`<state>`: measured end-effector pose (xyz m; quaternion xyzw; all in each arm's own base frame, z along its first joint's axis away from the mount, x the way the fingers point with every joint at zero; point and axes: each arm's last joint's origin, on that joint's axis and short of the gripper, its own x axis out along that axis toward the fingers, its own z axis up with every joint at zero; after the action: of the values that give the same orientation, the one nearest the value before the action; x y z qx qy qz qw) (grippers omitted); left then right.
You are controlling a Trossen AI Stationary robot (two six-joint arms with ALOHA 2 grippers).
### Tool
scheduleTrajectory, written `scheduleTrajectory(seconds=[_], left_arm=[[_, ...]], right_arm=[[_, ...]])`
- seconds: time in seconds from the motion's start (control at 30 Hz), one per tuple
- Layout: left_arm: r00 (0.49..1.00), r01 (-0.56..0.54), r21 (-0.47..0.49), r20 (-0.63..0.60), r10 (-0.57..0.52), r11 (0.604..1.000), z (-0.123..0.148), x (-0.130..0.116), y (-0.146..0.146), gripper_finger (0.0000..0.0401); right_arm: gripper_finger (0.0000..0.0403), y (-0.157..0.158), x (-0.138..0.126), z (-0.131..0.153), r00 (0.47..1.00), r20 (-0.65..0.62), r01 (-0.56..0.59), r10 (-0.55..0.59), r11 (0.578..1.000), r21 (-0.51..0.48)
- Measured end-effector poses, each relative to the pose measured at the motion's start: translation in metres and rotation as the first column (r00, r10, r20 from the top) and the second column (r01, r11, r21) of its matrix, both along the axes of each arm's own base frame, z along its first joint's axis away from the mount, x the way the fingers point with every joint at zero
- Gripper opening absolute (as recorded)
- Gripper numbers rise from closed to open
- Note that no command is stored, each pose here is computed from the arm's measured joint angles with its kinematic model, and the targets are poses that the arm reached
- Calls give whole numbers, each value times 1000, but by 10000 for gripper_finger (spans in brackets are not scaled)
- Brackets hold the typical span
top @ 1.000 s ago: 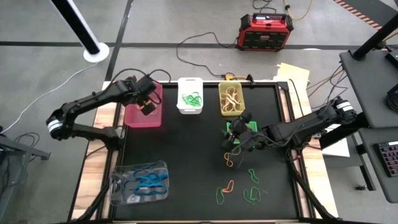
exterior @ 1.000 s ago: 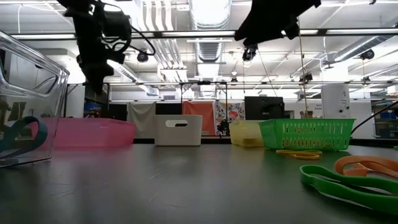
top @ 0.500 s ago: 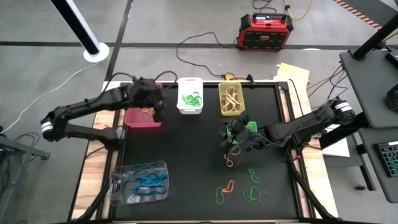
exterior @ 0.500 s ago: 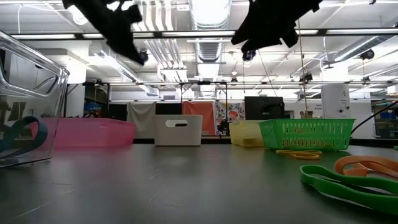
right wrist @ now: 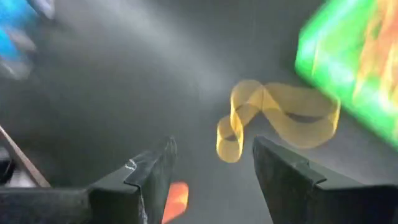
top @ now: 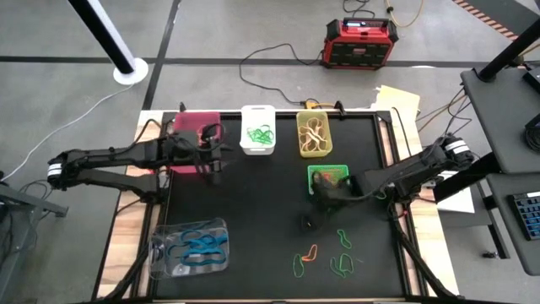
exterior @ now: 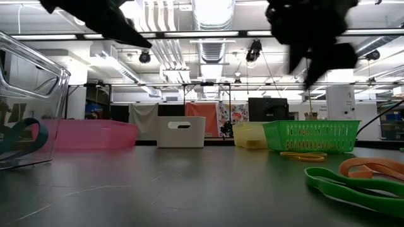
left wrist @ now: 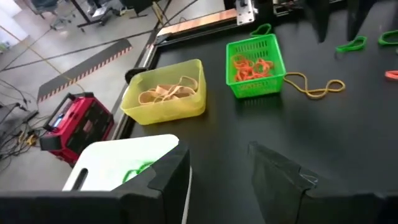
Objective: Sort rubber bands into baskets
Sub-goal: Put the green rubber band into the white bin
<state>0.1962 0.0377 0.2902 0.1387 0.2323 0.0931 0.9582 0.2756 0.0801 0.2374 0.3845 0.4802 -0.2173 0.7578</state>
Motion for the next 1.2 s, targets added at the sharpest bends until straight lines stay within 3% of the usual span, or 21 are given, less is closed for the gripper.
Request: scheduleTrajectory(seconds=[0.13,0.27,0.47,0.63,0.8,1.0,1.2], left_arm=[[1000,-15,-26,15,16,1000,-6,-8,-1,144],[999,-16,-27,38,17,1000,-5,-12,-2,144],[997,-15,-21,75,17,1000,1,-11,-2,144],[997,-13,-14,73,13,1000,1,-11,-2,144],[997,-13,-14,73,14,1000,0,-9,-2,144],[998,-13,-16,61,14,1000,-3,-5,-1,144],[998,-13,-16,60,13,1000,-5,1,0,144]], right_arm=[[205,23,-6,-8,948,-317,69,-26,990,125],[205,44,-2,-20,882,-471,41,32,989,144],[205,64,9,-42,845,-528,-3,79,990,143],[205,65,-1,-53,826,-558,-31,80,995,96],[197,56,-18,-57,840,-539,-38,55,998,43],[178,51,-30,-79,894,-445,-6,55,994,112],[141,48,-36,-94,902,-428,-3,54,993,119]])
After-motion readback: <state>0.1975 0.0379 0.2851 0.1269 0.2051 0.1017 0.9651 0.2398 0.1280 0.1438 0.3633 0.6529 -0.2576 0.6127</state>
